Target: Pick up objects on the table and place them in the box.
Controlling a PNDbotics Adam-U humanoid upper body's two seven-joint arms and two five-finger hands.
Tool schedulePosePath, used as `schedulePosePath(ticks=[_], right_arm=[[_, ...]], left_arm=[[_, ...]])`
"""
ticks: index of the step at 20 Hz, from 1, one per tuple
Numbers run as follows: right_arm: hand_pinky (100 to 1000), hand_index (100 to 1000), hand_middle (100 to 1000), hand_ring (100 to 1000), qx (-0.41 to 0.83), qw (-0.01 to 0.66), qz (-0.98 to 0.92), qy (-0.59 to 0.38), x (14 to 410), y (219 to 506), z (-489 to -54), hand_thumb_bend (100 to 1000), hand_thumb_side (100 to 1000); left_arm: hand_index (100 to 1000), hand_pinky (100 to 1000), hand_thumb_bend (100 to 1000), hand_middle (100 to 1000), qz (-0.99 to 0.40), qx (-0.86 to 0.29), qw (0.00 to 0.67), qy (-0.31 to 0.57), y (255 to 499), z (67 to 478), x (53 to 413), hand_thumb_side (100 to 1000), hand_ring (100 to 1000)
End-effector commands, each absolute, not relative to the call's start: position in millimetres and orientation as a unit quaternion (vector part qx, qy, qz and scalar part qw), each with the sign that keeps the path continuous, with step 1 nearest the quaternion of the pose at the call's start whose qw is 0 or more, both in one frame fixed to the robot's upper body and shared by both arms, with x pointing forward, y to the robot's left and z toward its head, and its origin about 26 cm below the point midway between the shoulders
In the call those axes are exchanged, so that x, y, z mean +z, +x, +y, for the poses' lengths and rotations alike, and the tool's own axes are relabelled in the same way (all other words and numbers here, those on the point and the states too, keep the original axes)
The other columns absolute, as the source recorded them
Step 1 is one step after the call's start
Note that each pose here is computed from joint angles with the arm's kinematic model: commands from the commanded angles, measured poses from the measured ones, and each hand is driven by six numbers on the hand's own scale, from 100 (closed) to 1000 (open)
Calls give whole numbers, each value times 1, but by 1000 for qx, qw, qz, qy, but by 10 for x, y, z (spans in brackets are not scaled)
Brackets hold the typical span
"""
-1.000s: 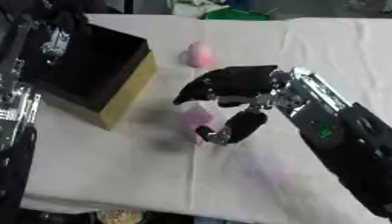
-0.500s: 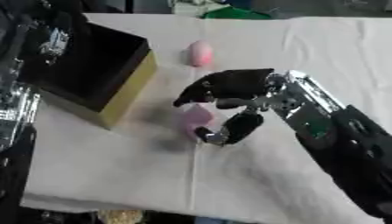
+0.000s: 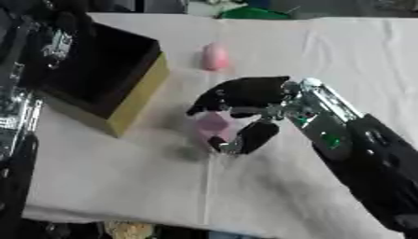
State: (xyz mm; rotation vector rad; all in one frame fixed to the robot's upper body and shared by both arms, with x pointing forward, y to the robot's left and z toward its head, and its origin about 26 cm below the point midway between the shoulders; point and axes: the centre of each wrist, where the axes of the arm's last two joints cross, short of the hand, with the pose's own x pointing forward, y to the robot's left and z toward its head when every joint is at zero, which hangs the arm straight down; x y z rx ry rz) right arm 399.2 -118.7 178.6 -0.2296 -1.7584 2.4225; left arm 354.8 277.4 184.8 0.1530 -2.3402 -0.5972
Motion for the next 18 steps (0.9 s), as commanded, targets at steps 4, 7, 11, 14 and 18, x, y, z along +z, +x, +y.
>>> schedulePosePath(ticks=[4,7,11,14,18], right_arm=[[918,978,867,917,845,8,-531,-65,1831,4029,-1201,100,687],[918,978,867,917,845,10,-530,-66,1820,4040,-1205,100,687],[918,978,866,916,846,13,-529,-68,1799,4054,-1221,100,687],[918,978,858,915,846,14,-528,-69,1785,4063,-1226,100,683],[918,977,846,914,847,17,-527,-69,1769,4076,-1232,100,678]], left_arm=[[741,628,100,547,-911,-234,335,60,3543,2764,1965,553,532],[741,628,100,547,-911,-234,334,60,3543,2760,1969,553,532],[741,628,100,547,-911,-234,333,60,3545,2760,1972,553,532],[741,628,100,547,-912,-234,333,59,3546,2757,1977,553,532],[741,628,100,547,-912,-234,332,59,3548,2753,1980,553,532]])
